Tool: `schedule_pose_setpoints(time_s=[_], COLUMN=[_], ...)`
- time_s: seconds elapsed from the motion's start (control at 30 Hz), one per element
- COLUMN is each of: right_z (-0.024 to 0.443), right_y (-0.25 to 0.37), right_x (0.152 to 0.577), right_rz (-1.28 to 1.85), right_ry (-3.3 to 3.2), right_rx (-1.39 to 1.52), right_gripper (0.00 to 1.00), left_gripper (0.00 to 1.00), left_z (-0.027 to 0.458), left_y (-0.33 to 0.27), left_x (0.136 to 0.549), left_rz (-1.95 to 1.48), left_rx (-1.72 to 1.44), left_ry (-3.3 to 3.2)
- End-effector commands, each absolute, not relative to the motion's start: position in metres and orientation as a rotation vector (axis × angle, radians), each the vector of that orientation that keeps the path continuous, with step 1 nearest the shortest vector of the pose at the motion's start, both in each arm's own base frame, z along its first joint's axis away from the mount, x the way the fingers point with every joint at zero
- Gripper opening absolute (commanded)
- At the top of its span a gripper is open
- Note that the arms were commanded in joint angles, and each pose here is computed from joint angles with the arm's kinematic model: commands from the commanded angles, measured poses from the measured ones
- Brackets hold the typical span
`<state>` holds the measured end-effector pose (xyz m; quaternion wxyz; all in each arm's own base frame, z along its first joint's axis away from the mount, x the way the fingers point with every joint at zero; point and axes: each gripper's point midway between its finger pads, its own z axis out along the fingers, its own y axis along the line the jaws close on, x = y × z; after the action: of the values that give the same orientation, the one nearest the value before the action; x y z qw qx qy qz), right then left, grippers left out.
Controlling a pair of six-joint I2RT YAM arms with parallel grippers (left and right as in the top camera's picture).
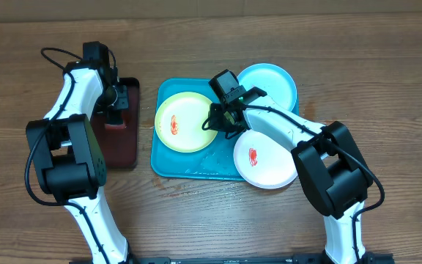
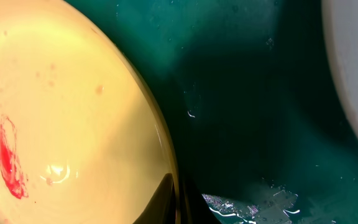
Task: Clean dirty plates on tray and stack at the side
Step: 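Carry the sponge with the left gripper onto the yellow plate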
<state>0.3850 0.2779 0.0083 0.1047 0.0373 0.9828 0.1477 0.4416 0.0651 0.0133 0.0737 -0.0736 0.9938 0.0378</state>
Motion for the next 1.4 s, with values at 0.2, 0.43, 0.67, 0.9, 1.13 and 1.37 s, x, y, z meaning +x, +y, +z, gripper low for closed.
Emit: schedule_pose_setpoints(time_s=[0.2,0.43,0.67,0.9,1.13,1.37], right_z=[-0.005,-0.005,-0.005,-0.005,-0.005,-0.006], right_y=[0.275,0.275,0.277,0.276,0.269,0.267], right_x=[0.381,0.381,0.379,0.377,0.379,0.376], right_rz=[0.39,0.39,0.416,0.434,0.468,0.457], right_ry=[2.92,2.92,2.933,2.947,2.968,2.982], right_rx=[0.106,0.106,0.103,0.11,0.146,0.15], right_gripper=[0.04,0.04,0.04,0.04,0.04,0.04], left_gripper=[0.04,0.04,0.04,0.04,0.04,0.04], left_z=[0.025,0.095,0.134,0.124,0.114,0.075], left_y=[0.065,0.065,0.03,-0.028,-0.09,-0.087], left_x=[0.448,0.465,0.459,0.437,0.43,0.418], left_rz=[0.104,0.087,-0.121,-0.207,-0.21,0.018], left_rx=[-0.221,-0.219,-0.168,-0.037,0.09,-0.108], left_ry=[3.003,2.959,2.976,3.082,3.093,3.136])
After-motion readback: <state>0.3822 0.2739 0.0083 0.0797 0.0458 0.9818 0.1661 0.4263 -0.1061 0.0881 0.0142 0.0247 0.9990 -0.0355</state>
